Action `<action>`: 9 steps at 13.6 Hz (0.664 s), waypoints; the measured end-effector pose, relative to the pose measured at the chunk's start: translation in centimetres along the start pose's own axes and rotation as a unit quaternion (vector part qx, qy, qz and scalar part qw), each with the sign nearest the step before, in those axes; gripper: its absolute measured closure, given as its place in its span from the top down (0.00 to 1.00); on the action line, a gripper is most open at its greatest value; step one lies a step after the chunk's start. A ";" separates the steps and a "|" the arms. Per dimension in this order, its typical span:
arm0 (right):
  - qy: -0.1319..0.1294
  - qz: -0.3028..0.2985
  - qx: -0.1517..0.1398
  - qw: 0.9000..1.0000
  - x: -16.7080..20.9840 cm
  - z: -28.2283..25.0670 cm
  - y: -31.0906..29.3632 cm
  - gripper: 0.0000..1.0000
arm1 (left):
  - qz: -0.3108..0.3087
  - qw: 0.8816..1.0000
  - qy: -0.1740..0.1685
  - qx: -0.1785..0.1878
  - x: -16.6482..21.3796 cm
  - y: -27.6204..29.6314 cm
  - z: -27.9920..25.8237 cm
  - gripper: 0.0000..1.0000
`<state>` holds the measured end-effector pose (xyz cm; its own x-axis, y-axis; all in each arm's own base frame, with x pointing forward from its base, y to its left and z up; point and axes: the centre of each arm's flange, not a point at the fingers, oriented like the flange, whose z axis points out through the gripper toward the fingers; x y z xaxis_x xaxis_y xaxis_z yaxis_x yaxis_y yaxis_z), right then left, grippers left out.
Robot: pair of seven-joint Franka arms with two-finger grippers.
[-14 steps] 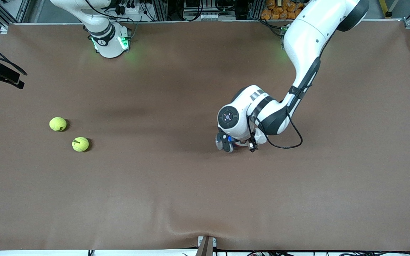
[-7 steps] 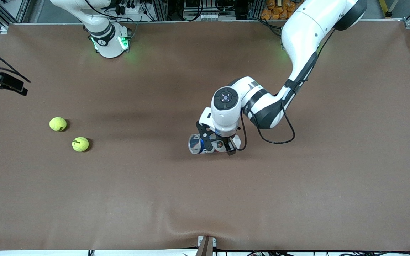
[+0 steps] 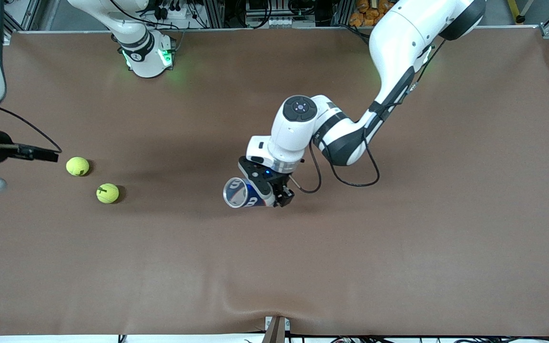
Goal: Insert tennis ball vertically with right arm
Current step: 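Hold the can with the left gripper while the right gripper reaches the balls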
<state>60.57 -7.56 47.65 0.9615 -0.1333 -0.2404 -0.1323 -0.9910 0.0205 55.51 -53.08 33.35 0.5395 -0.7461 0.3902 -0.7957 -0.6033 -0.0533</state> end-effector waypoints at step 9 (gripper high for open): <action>0.038 0.008 0.027 0.999 6.2 15.6 1.4 1.00 | -0.085 0.985 0.146 -0.041 -1.6 4.0 3.9 0.78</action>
<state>62.54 -9.60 31.04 0.9742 -0.1521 -0.1667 -0.1591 -0.9868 -0.0293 52.51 -55.39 28.94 0.5741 -0.5170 0.6349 -0.7273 -0.6781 0.1054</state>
